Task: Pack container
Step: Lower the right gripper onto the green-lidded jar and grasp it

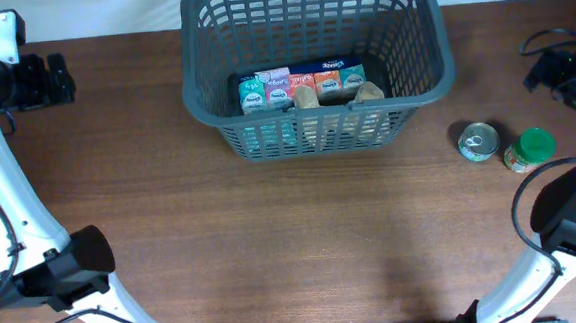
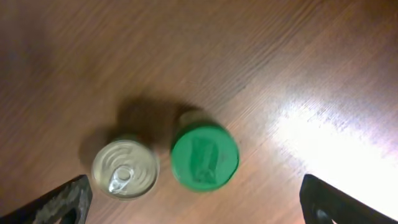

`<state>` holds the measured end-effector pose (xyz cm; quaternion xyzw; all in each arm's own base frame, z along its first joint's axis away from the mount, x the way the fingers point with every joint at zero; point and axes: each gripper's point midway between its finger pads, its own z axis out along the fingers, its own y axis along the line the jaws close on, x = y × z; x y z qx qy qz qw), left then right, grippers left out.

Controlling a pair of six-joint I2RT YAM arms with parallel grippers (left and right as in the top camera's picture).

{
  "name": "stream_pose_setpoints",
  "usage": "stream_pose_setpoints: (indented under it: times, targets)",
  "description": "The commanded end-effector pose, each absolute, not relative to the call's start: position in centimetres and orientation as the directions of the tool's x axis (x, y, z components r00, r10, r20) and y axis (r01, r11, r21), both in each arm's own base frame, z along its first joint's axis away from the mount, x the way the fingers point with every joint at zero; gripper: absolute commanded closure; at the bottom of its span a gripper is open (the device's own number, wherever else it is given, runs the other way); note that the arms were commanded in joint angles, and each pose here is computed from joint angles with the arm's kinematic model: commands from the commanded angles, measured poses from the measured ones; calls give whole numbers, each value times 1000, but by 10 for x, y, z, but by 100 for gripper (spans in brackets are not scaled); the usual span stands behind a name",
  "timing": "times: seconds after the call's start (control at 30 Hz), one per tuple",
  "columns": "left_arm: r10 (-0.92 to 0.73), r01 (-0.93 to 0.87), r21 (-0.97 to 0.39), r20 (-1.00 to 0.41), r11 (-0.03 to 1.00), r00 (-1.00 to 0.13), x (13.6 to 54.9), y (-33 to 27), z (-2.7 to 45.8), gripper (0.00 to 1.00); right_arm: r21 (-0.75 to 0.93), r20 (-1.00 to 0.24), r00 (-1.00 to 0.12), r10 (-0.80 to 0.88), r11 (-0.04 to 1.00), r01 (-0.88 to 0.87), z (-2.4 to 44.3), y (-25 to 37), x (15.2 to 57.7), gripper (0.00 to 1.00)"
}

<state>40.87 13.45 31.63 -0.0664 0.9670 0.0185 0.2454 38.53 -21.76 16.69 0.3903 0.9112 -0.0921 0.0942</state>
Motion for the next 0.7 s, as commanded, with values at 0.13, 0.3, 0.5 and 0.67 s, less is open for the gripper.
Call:
stream_pose_setpoints:
  times: [0.13,0.3,0.5,0.67]
  targets:
    - [-138,-146,-19,-467,989,-874,410,134,311,1,-17,-188,-710,679,721,693,120,-213,386,1]
    - [-138,-146,-19,-467,989,-874,410,134,311,1,-16,-142,-716,683,722,692,88,-206,377,1]
    - [-138,-146,-19,-467,989,-874,410,134,311,1,-31,-108,-701,705,703,711,63,-202,366,1]
    - [-138,-146,-19,-467,989,-874,410,134,311,1,-43,-70,-676,733,675,736,39,-196,352,1]
